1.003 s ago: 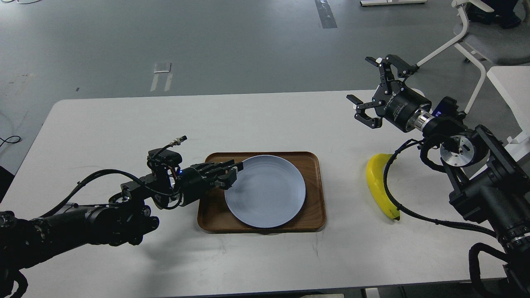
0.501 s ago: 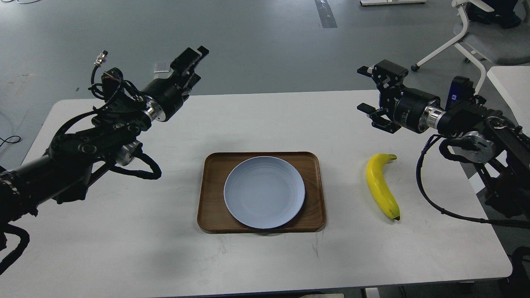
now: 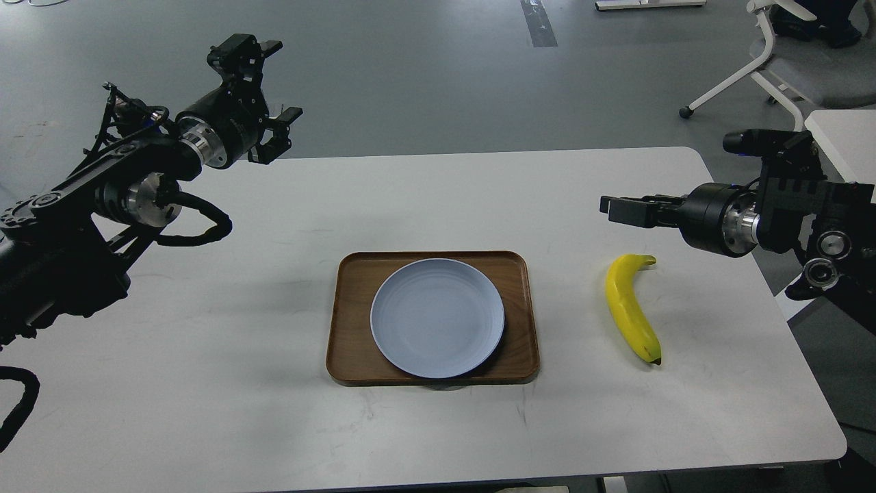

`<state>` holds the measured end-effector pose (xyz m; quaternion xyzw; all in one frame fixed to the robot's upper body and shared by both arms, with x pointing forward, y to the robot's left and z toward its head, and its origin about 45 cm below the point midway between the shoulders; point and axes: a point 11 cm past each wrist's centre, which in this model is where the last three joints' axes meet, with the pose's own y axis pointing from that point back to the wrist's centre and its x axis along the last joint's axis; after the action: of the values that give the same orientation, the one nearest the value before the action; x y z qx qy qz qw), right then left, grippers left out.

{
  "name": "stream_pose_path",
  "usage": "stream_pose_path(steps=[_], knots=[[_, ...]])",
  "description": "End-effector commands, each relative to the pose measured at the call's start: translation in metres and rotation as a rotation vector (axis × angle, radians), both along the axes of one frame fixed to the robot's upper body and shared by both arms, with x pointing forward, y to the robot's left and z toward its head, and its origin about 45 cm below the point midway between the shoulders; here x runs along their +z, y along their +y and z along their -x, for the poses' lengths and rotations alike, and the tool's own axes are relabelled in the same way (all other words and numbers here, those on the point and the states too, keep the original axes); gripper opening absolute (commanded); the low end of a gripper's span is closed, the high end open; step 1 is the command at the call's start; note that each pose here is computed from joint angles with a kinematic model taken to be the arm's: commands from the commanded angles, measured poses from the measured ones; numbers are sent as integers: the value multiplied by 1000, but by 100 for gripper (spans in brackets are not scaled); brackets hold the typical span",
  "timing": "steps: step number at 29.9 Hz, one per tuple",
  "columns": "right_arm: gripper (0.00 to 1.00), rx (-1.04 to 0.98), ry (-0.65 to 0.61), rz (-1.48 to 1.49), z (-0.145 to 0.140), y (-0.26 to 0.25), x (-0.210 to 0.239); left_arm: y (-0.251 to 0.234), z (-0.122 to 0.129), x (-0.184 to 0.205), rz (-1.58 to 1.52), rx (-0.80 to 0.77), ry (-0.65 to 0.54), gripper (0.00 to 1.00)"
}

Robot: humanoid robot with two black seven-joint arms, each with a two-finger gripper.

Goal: Place banana on plate with both arms
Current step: 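Lower the right gripper onto the yellow banana and grasp it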

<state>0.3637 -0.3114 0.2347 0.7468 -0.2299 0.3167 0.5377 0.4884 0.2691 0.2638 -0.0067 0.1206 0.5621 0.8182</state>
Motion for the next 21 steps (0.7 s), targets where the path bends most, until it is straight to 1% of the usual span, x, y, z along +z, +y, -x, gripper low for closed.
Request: stream_pose_path(steps=[1, 5, 8, 9, 11, 14, 18, 19, 21], knots=[[95, -42, 87, 88, 18, -12, -37, 12, 3, -5, -9, 22, 4, 98], [90, -79, 131, 141, 31, -17, -62, 23, 3, 2, -11, 40, -32, 98], [89, -104, 139, 139, 35, -6, -76, 28, 7, -3, -14, 44, -31, 98], [89, -104, 139, 139, 35, -6, -76, 28, 7, -3, -14, 44, -31, 98], [83, -134, 142, 148, 34, -4, -82, 35, 11, -7, -20, 52, -28, 98], [79, -132, 145, 135, 33, 3, -86, 41, 12, -9, -28, 62, -25, 98], [78, -141, 156, 160, 36, 1, -90, 41, 13, -10, -30, 61, -24, 98], [73, -132, 172, 176, 39, 1, -94, 40, 13, -11, -33, 59, -23, 98], [71, -120, 190, 191, 45, 1, -101, 39, 13, -11, -31, 56, -22, 98]])
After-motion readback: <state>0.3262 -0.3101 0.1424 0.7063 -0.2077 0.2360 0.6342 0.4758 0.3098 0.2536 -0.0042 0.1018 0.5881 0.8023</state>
